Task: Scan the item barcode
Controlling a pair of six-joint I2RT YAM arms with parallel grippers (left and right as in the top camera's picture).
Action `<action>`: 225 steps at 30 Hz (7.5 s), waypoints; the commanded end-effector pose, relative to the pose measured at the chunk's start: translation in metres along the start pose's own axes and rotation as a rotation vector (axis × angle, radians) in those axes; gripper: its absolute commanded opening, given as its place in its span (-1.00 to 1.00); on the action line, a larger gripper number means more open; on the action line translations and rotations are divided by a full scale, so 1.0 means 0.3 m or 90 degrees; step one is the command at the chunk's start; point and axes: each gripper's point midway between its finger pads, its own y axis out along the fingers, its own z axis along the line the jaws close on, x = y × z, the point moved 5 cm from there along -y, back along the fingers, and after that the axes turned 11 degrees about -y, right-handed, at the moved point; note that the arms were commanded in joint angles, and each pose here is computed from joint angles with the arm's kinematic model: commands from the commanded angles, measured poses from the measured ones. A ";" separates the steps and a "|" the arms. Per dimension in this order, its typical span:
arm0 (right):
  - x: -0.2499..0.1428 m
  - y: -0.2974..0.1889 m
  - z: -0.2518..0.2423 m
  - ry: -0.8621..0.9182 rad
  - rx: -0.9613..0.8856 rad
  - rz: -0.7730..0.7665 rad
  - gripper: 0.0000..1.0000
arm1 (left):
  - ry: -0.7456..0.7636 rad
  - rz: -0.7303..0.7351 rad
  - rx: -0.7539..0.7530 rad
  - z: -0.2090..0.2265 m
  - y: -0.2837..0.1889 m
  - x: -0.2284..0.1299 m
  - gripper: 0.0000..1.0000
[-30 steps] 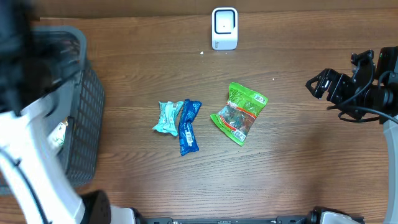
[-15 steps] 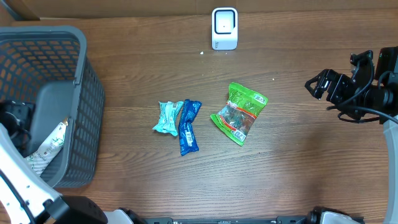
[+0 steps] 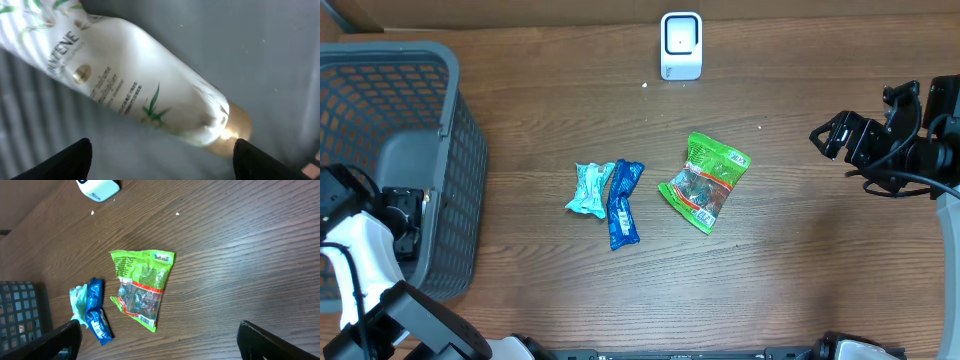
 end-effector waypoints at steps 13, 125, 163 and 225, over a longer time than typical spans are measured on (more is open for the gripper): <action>0.024 -0.029 0.022 -0.018 0.006 -0.024 0.99 | -0.012 0.044 0.061 0.077 0.249 -0.047 0.31; 0.037 -0.030 -0.008 -0.020 -0.042 -0.037 1.00 | 1.087 0.515 -0.252 -0.040 -0.407 -2.011 -0.92; 0.027 -0.029 -0.009 -0.016 -0.042 -0.027 1.00 | 1.029 0.272 -0.097 -0.415 -0.315 -1.362 -0.17; 0.001 0.029 -0.024 0.064 -0.022 -0.003 0.72 | 0.946 0.116 -0.256 -0.609 -0.635 -0.721 1.00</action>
